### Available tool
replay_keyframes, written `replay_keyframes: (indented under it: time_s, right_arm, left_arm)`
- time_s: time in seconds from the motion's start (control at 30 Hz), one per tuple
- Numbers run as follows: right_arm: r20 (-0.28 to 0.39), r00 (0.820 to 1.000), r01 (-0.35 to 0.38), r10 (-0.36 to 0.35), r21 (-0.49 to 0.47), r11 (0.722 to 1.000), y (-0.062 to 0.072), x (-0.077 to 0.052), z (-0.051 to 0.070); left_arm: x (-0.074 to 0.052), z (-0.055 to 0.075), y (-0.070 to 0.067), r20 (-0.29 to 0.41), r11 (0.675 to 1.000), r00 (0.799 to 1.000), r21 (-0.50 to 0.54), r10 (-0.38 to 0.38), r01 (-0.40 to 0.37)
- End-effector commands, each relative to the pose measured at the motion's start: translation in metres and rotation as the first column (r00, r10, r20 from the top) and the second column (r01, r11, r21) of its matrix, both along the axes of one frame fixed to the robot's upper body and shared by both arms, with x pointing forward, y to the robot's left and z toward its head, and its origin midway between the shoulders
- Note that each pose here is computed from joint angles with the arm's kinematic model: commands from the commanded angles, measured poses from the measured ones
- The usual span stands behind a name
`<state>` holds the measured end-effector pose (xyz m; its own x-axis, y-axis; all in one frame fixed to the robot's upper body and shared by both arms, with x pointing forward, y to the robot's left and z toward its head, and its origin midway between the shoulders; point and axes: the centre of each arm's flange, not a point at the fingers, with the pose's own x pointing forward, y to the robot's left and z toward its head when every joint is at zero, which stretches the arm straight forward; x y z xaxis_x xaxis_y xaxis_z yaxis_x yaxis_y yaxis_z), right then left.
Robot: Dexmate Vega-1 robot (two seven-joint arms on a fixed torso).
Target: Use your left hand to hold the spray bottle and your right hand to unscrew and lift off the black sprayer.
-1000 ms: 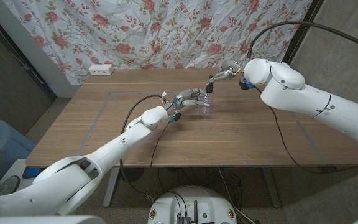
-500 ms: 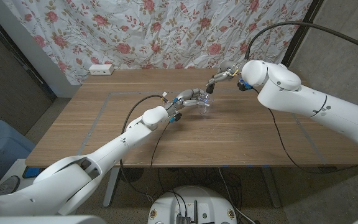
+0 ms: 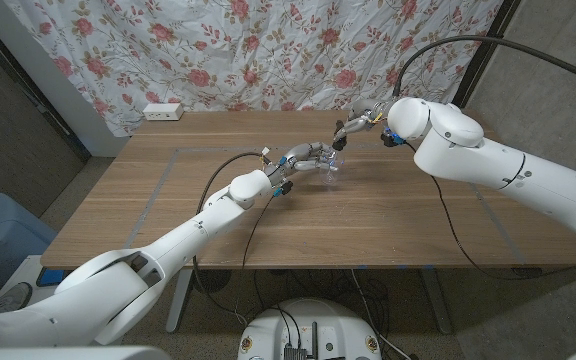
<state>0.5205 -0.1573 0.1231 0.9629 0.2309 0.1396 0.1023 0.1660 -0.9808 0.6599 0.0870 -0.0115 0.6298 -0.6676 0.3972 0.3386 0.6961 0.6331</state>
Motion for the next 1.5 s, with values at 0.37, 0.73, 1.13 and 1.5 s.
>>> replay_keyframes:
  time_s: [0.37, 0.73, 1.13, 1.5]
  right_arm:
    - [0.015, 0.999, -0.031, 0.031, 0.031, 0.999, -0.003, -0.003, 0.0]
    - [0.009, 0.999, -0.048, 0.048, 0.076, 0.996, -0.007, -0.003, 0.0]
    - [0.005, 0.998, -0.059, 0.059, 0.119, 0.991, -0.013, -0.001, 0.001]
    - [-0.006, 0.997, -0.076, 0.078, 0.161, 0.984, -0.019, 0.003, 0.004]
  left_arm:
    - [-0.002, -0.003, -0.001, -0.005, 1.0, 1.0, -0.001, -0.005, 0.005]
    - [-0.002, -0.005, -0.002, -0.01, 1.0, 1.0, -0.001, -0.006, 0.006]
    - [-0.001, -0.003, -0.002, -0.011, 1.0, 1.0, 0.002, -0.006, 0.006]
    - [0.001, -0.001, -0.006, -0.012, 1.0, 1.0, 0.007, -0.013, 0.013]
